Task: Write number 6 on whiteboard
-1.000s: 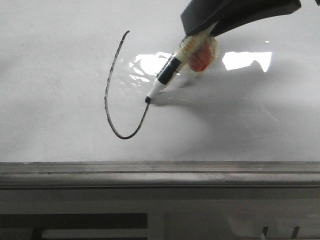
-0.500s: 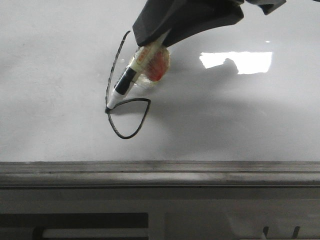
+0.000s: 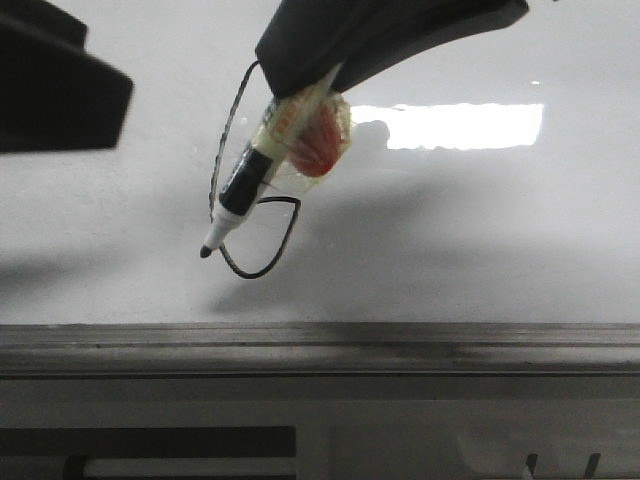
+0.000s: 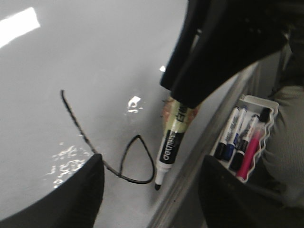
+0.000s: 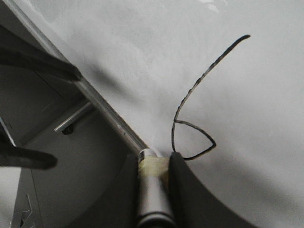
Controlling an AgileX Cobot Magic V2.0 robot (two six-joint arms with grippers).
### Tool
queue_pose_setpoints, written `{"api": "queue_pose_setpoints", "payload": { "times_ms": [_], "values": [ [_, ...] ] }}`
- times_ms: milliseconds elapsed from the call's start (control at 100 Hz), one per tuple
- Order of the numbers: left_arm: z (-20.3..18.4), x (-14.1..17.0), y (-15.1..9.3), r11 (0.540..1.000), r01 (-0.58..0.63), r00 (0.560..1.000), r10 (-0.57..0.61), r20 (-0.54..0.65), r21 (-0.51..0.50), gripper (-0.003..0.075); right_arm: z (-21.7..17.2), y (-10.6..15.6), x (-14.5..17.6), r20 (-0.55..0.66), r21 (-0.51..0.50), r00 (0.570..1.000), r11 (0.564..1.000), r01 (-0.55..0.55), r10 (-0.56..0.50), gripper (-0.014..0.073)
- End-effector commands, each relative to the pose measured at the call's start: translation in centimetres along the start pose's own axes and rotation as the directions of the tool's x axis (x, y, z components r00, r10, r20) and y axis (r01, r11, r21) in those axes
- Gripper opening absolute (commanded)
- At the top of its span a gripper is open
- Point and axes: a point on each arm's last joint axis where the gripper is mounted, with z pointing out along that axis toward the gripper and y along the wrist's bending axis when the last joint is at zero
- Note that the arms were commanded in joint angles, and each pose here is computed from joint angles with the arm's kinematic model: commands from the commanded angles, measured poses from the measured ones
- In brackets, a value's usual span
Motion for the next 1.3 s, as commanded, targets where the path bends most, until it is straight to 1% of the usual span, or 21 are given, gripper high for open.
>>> {"api": "queue_pose_setpoints", "payload": {
  "times_ms": [0, 160, 350, 400, 470, 510, 520, 540, 590, 630, 1170, 1220, 1270, 1290],
  "values": [
    [0.8, -1.2, -0.4, 0.999, -0.033, 0.997, 0.031, 0.065, 0.026, 0.0397, -1.2, 0.9, -1.5, 0.102, -0.022, 0.994, 0.999, 0.038, -0.036, -0.0063],
    [2.7, -0.6, -0.9, 0.998, -0.037, 0.999, 0.036, 0.018, 0.056, 0.0397, -1.1, 1.9, -1.3, 0.102, -0.056, 0.993, 0.996, 0.062, -0.056, -0.0063],
    [3.5, -0.8, -1.0, 0.998, -0.019, 0.998, 0.015, 0.057, 0.058, 0.0395, -1.1, 2.0, -1.3, 0.097, -0.06, 0.994, 0.996, 0.064, -0.058, -0.0063],
    [3.5, -0.8, -1.0, 0.998, 0.003, 0.998, -0.007, 0.06, 0.057, 0.0375, -1.1, 2.0, -1.3, 0.097, -0.06, 0.994, 0.996, 0.064, -0.058, -0.0063],
    [3.5, -0.7, -1.0, 0.998, 0.019, 0.998, -0.022, 0.052, 0.057, 0.0295, -1.1, 2.0, -1.3, 0.097, -0.06, 0.994, 0.996, 0.064, -0.058, -0.0063],
    [3.5, -0.7, -1.0, 0.998, 0.029, 0.998, -0.031, 0.048, 0.057, 0.0218, -1.1, 2.0, -1.3, 0.097, -0.06, 0.994, 0.996, 0.064, -0.058, -0.0063],
    [3.5, -0.7, -1.0, 0.998, 0.031, 0.998, -0.034, 0.048, 0.057, 0.0189, -1.1, 2.0, -1.3, 0.097, -0.06, 0.994, 0.996, 0.064, -0.058, -0.0063],
    [3.5, -0.7, -1.0, 0.998, 0.031, 0.998, -0.033, 0.046, 0.057, 0.016, -1.1, 2.0, -1.3, 0.097, -0.06, 0.994, 0.996, 0.064, -0.058, -0.0063],
    [3.5, -0.7, -1.0, 0.998, 0.031, 0.998, -0.033, 0.046, 0.057, 0.0047, -1.1, 2.0, -1.3, 0.097, -0.061, 0.994, 0.996, 0.062, -0.056, -0.0063],
    [3.5, -0.7, -1.0, 0.998, 0.031, 0.998, -0.033, 0.046, 0.057, -0.0018, -1.1, 2.0, -1.3, 0.097, -0.063, 0.994, 0.996, 0.058, -0.052, -0.0063],
    [3.5, -0.7, -1.0, 0.997, 0.059, 0.997, -0.061, 0.044, 0.055, -0.0021, -1.2, 2.1, -1.4, 0.107, -0.071, 0.994, 0.997, 0.041, -0.033, -0.0056],
    [3.5, -0.7, -1.0, 0.996, 0.07, 0.996, -0.072, 0.044, 0.055, -0.0021, -1.2, 2.1, -1.4, 0.11, -0.071, 0.993, 0.997, 0.041, -0.033, -0.0012],
    [3.5, -0.7, -0.9, 0.994, 0.09, 0.995, -0.093, 0.042, 0.053, -0.0021, -1.2, 2.1, -1.5, 0.116, -0.07, 0.993, 0.997, 0.041, -0.033, 0.0074],
    [3.5, -0.7, -0.9, 0.993, 0.102, 0.994, -0.104, 0.039, 0.053, -0.0021, -1.2, 2.1, -1.5, 0.12, -0.07, 0.992, 0.997, 0.041, -0.032, 0.012]
  ]
}}
